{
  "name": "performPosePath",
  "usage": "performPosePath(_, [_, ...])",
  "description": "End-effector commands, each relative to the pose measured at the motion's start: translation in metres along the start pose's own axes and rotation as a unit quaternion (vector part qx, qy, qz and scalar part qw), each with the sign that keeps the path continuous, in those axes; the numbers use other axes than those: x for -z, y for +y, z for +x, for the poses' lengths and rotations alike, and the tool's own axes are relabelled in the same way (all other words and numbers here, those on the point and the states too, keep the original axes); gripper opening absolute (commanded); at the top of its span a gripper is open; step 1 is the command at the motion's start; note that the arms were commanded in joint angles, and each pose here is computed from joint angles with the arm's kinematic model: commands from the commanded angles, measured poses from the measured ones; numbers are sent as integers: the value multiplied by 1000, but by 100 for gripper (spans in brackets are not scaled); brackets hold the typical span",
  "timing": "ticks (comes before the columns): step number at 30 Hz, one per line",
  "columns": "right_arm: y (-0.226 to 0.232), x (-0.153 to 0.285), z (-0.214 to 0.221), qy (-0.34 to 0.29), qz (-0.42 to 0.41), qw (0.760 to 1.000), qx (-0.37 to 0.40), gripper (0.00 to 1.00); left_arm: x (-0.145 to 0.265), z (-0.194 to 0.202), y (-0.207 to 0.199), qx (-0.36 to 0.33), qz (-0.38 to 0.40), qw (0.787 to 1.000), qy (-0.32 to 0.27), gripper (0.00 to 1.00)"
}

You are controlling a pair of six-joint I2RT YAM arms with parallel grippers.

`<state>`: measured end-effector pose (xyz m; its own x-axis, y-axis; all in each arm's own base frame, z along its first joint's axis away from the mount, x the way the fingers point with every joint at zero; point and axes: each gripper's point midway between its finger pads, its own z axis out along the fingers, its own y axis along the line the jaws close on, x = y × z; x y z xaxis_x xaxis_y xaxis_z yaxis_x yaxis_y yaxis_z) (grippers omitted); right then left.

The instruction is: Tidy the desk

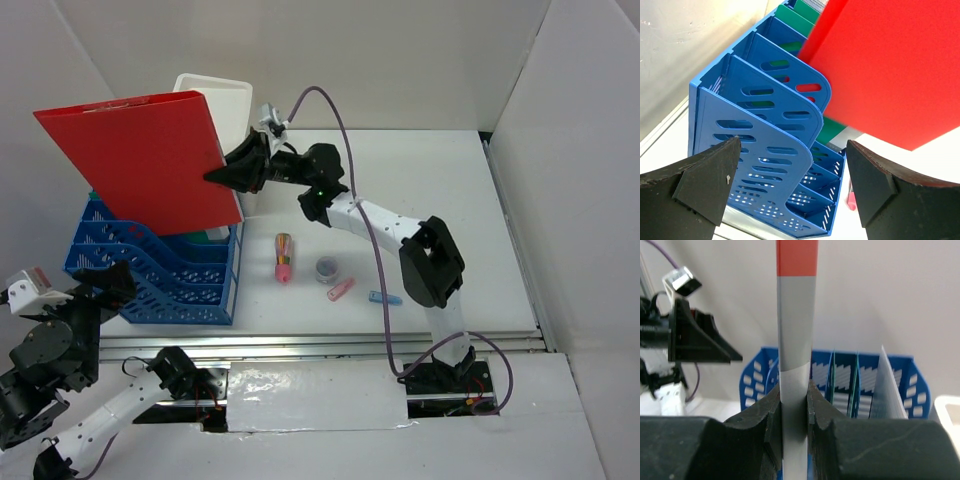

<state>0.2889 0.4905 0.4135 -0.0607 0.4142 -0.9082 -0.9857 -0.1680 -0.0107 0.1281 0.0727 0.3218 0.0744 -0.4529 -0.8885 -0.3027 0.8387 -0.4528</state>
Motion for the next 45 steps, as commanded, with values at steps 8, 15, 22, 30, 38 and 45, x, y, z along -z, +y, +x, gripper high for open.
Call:
performPosePath(8, [5,-10,-29,-158,14,986,55,0,0,-5,-5,4,17,1000,-13,99])
performPosePath(15, [11,-9,-11,-168,-8,984,57,0,1,-6,-6,6,24,1000,-13,99])
performPosePath(22, [19,-2,3,-182,-38,981,52,0,-1,-3,-12,-9,35,999,-9,99])
performPosePath(30, [38,-4,12,-187,-56,979,66,0,-1,-2,-16,-14,44,999,-7,100])
performPosePath(38, [44,-5,22,-203,-66,972,95,0,0,0,-19,-19,54,998,-4,99])
performPosePath(45, [40,-8,30,-202,-62,969,128,0,2,-1,-21,-17,71,997,-6,100])
